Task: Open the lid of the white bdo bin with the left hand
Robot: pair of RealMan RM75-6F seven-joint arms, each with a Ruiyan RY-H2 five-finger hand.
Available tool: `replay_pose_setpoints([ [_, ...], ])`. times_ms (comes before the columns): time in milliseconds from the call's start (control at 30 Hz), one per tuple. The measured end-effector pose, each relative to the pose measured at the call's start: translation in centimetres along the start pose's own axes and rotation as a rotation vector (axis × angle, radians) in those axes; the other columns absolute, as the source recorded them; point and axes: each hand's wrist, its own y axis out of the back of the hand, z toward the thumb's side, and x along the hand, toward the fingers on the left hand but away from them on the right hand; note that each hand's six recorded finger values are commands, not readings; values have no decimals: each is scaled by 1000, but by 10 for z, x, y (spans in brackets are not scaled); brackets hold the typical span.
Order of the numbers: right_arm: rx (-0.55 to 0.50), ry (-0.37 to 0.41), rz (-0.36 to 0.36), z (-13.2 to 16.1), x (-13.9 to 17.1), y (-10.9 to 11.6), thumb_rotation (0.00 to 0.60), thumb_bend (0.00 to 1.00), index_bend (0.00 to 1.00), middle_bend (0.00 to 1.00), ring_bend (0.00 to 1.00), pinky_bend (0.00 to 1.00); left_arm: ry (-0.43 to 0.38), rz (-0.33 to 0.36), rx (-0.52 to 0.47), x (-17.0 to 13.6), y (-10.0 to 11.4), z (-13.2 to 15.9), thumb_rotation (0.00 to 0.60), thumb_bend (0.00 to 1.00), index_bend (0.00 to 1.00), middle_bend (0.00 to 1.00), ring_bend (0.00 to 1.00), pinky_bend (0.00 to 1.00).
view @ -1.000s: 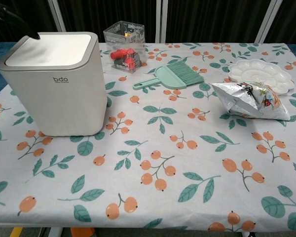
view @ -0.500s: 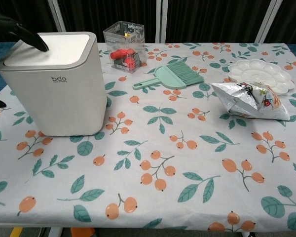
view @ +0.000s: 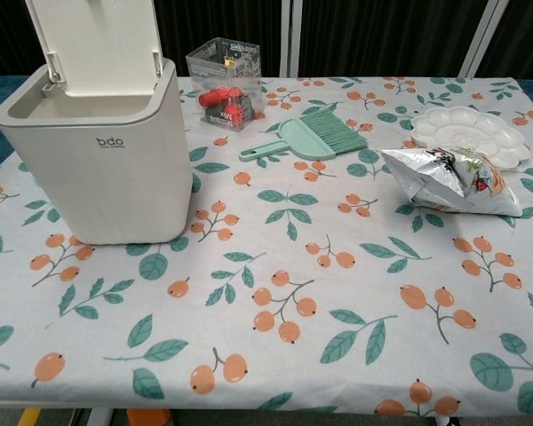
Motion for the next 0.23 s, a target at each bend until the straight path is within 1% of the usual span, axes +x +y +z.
replay_pose_setpoints([
  [100,-8,2,27,-1,-1,-5,600,203,0,19,0,0,106,-32,20,-22,-13,-20,505,0,134,155,121,3],
  [200,-14,12,28,0,-1,-8,600,204,0,18,0,0,177,-59,31,-43,-27,-31,509,0,135,155,121,3],
  [233,-15,16,24,1,-1,-8,600,204,0,18,0,0,189,-62,32,-49,-29,-32,509,0,135,155,121,3],
])
